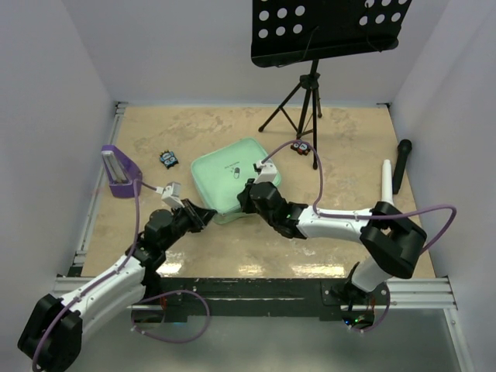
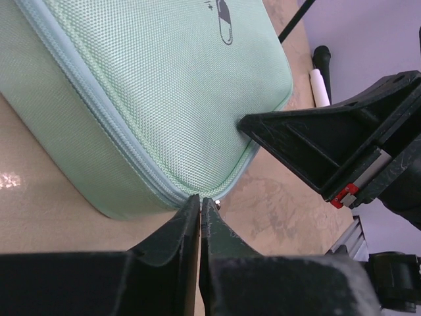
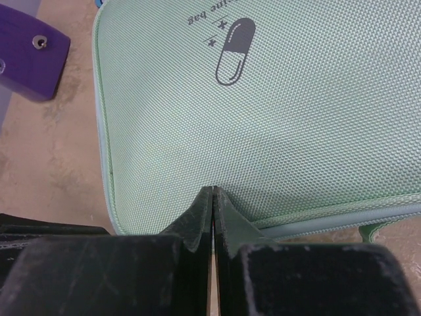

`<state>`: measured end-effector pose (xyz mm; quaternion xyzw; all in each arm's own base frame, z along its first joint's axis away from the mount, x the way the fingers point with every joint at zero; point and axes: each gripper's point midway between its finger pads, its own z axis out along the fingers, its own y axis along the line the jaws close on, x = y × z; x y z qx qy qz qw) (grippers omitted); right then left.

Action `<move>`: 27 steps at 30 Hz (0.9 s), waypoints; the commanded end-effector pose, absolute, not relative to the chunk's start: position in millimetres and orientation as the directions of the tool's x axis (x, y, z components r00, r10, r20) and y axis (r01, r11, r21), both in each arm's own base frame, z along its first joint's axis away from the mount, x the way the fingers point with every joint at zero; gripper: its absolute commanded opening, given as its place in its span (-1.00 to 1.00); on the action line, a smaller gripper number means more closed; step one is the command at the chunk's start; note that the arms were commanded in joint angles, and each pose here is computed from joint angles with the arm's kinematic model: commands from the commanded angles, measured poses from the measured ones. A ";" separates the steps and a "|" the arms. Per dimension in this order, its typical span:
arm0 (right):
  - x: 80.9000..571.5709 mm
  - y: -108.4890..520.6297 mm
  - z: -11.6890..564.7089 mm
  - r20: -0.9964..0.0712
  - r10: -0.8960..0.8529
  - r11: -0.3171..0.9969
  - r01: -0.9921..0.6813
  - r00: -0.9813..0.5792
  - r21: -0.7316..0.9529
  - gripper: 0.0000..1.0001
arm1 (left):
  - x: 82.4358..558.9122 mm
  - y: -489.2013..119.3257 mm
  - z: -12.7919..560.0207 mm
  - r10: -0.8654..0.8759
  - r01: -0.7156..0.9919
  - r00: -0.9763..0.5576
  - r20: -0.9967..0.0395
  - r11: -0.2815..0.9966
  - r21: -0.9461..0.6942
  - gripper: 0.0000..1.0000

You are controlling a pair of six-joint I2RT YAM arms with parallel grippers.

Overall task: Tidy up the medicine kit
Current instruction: Zip the medicine box at the center of the board.

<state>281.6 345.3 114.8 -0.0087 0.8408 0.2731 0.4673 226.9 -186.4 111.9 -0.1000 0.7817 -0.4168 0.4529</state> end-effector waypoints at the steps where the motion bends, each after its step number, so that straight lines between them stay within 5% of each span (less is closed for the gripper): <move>1: 294.8 339.1 112.6 -0.809 0.224 0.879 -0.246 -0.544 0.409 -1.00 | 229.3 -178.5 105.0 -0.524 0.207 -0.545 -0.655 0.672 -0.711 -0.92; 27: 294.5 343.5 109.3 -0.799 0.217 0.874 -0.252 -0.561 0.415 -1.00 | 235.3 -194.0 80.3 -0.482 0.157 -0.577 -0.659 0.727 -0.668 -0.98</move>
